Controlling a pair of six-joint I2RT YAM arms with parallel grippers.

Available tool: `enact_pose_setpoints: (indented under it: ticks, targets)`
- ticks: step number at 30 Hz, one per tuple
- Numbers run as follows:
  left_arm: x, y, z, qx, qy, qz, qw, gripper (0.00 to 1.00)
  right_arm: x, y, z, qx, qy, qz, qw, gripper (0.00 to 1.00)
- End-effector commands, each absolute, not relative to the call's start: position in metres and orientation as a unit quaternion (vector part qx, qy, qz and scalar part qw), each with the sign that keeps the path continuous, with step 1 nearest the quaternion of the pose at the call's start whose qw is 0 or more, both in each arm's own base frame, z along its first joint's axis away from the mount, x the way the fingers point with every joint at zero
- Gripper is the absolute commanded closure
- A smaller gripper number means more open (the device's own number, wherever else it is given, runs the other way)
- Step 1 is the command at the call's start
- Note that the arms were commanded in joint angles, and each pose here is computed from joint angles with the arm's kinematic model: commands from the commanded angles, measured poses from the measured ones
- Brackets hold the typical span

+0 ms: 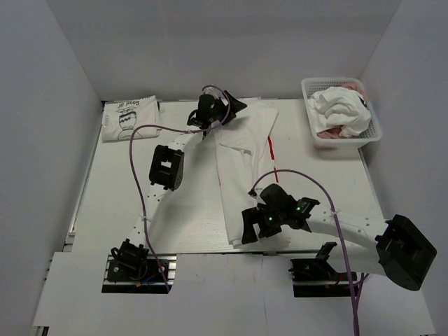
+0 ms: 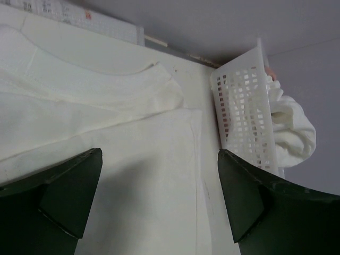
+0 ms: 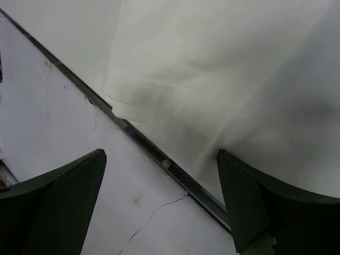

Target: Fold and stack the t-shirts

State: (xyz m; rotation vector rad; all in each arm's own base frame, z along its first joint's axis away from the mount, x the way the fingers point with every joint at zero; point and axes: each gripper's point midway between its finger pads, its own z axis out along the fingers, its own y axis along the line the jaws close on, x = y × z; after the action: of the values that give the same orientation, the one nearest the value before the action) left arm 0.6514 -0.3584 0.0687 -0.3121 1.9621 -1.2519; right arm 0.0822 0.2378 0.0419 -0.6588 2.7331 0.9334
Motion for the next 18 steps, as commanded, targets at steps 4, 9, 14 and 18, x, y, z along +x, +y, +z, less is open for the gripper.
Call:
enact_pose_setpoints:
  ticks: [4, 9, 14, 18]
  targets:
    - [0.679, -0.336, 0.105, -0.137, 0.741, -0.473, 0.456, 0.01, 0.143, 0.243, 0.063, -0.209, 0.928, 0.232, 0.203, 0.10]
    - [0.658, -0.328, 0.245, -0.051, 0.708, -0.481, 0.515, 0.01, 0.162, 0.247, 0.097, -0.177, 0.918, 0.243, 0.260, 0.10]
    - [0.572, -0.324, 0.362, -0.002, 0.728, -0.411, 0.548, 0.01, 0.171, 0.205, 0.108, -0.063, 0.934, 0.184, 0.299, 0.10]
    - [0.478, -0.306, 0.331, -0.009, 0.791, -0.392, 0.470, 0.01, 0.170, 0.174, 0.096, 0.015, 0.944, 0.145, 0.296, 0.10]
